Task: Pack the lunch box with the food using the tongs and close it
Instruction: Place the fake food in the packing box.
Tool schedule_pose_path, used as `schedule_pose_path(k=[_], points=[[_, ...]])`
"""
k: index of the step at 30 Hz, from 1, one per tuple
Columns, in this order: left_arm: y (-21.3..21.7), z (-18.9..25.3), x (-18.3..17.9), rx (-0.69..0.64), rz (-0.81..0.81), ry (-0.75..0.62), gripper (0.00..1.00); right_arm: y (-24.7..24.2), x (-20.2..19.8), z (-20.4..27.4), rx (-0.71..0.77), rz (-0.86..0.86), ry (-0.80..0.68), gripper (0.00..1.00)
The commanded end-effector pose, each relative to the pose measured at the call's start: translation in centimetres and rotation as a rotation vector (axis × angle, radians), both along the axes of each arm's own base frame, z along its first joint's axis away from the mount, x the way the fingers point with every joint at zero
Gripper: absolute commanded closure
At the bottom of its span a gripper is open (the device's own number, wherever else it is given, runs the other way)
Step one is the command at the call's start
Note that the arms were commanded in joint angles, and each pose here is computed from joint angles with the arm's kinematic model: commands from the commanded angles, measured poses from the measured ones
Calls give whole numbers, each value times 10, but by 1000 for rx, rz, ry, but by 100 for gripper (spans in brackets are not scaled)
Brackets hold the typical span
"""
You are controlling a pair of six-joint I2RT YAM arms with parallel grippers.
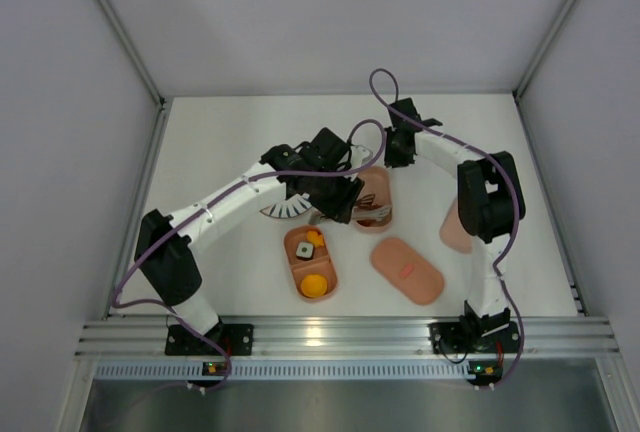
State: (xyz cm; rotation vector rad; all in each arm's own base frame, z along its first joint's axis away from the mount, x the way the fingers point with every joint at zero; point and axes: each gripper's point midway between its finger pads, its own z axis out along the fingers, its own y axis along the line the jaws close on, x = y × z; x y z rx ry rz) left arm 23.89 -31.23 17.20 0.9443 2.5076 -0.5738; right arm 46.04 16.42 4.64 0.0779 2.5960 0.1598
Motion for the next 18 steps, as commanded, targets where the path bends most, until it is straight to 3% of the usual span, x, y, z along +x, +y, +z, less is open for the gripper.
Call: schedule_pose_path(k=[1,8,18], points=[[-13,17,-3,-86,-46,-26,49,2,-2,26,-8,20,-47,81],[-14,21,-5,-101,-52,-26,50,2,-3,24,-10,19,-44,81],[5,75,18,-164,140,-211,50,-15,-3,57,-54,-19,-111,81]])
